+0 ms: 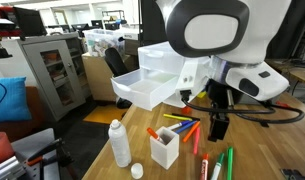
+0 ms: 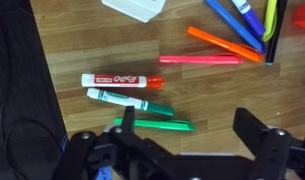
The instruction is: Put the green pen inside the white box
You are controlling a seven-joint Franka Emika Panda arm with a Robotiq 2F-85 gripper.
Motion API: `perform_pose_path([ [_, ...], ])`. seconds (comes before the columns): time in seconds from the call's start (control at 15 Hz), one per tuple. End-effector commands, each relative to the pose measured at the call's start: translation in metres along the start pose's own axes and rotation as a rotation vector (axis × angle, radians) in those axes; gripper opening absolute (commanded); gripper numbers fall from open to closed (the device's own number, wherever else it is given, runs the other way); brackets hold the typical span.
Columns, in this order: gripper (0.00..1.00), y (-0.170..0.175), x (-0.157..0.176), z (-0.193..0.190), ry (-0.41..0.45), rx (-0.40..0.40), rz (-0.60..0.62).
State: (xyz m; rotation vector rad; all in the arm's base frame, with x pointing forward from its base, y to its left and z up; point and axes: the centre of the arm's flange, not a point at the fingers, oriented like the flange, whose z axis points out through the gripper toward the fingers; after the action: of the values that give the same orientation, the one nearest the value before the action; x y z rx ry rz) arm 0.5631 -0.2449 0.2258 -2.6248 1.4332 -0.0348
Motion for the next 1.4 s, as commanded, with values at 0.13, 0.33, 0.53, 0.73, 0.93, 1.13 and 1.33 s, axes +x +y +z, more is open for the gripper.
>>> perform_pose_path([
  [0.13, 1.0, -0.018, 0.043, 0.023, -0.028, -0.003, 0.312],
  [0.33, 1.0, -0.004, 0.054, 0.034, -0.063, -0.023, 0.471],
  [0.53, 1.0, 0.007, 0.048, 0.038, -0.057, -0.039, 0.465],
  [0.73, 1.0, 0.005, 0.049, 0.036, -0.069, -0.036, 0.488],
  [0.93, 1.0, 0.002, 0.051, 0.039, -0.086, -0.046, 0.542],
  [1.13, 1.0, -0.008, 0.057, 0.047, -0.119, 0.007, 0.675],
  [1.33, 1.0, -0.025, 0.065, 0.059, -0.18, 0.085, 0.79],
])
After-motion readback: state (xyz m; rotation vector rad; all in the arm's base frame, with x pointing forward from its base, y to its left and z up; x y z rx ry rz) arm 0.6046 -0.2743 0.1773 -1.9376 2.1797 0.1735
